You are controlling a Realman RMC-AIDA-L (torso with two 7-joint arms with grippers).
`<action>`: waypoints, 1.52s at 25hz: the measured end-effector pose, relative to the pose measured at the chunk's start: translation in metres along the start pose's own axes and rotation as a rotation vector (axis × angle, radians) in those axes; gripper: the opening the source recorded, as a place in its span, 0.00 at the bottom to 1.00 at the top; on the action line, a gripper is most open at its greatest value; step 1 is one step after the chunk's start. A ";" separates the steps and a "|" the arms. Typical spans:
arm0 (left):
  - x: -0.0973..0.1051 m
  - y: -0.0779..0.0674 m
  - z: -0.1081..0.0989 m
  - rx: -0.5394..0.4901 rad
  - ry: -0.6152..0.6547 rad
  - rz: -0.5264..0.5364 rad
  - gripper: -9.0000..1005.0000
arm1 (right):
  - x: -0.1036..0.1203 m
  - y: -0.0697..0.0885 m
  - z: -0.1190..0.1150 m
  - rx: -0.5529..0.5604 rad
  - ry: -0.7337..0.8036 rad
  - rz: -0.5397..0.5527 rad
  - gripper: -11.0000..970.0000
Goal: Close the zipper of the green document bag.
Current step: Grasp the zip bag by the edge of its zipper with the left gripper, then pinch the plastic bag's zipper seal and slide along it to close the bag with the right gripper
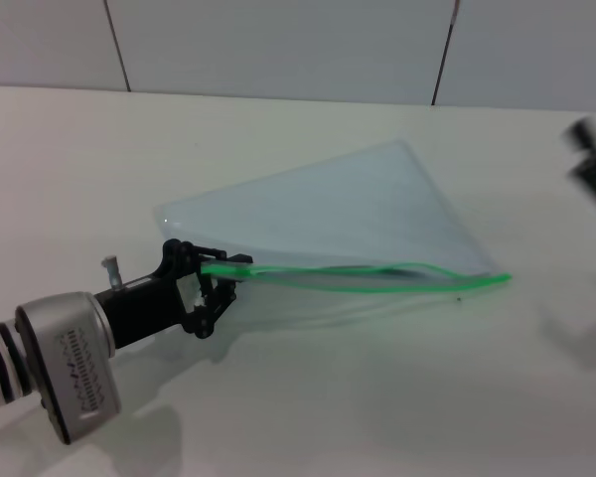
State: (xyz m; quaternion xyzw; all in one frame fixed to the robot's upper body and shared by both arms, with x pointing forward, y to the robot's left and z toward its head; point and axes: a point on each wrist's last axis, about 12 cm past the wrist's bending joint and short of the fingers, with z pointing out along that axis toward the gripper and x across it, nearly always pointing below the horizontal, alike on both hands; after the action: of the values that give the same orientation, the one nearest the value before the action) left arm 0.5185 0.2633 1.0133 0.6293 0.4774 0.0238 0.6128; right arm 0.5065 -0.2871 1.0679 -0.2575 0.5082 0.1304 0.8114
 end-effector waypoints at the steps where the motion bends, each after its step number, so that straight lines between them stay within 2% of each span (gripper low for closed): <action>1: 0.000 0.001 0.001 -0.001 -0.005 -0.001 0.10 | 0.000 0.002 0.005 -0.075 0.003 -0.016 0.88; 4: -0.003 0.003 0.005 -0.001 -0.023 -0.001 0.09 | 0.002 0.013 0.027 -0.331 0.018 -0.063 0.88; 6: -0.006 0.005 0.009 -0.001 -0.044 0.001 0.09 | 0.004 0.020 0.040 -0.460 0.034 -0.086 0.87; 12: -0.012 0.014 0.020 0.012 -0.085 -0.031 0.08 | 0.009 0.038 0.076 -0.674 0.074 -0.140 0.82; 17: -0.016 0.016 0.025 0.014 -0.108 -0.047 0.08 | 0.012 0.048 0.099 -0.758 0.107 -0.182 0.79; 25: -0.021 0.018 0.030 0.012 -0.140 -0.056 0.07 | 0.013 0.064 0.119 -0.871 0.128 -0.219 0.73; 31: -0.023 0.024 0.035 0.012 -0.158 -0.070 0.07 | 0.012 0.068 0.122 -0.907 0.120 -0.226 0.60; 38: -0.024 0.028 0.033 0.005 -0.175 -0.068 0.07 | 0.011 0.069 0.124 -0.910 0.113 -0.231 0.59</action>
State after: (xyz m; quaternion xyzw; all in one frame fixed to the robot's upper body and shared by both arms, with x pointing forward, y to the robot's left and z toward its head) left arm 0.5423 0.2291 1.0406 0.6139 0.4432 -0.0536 0.6510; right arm 0.5726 -0.1625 1.0819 -0.6484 0.4107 0.2345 0.5967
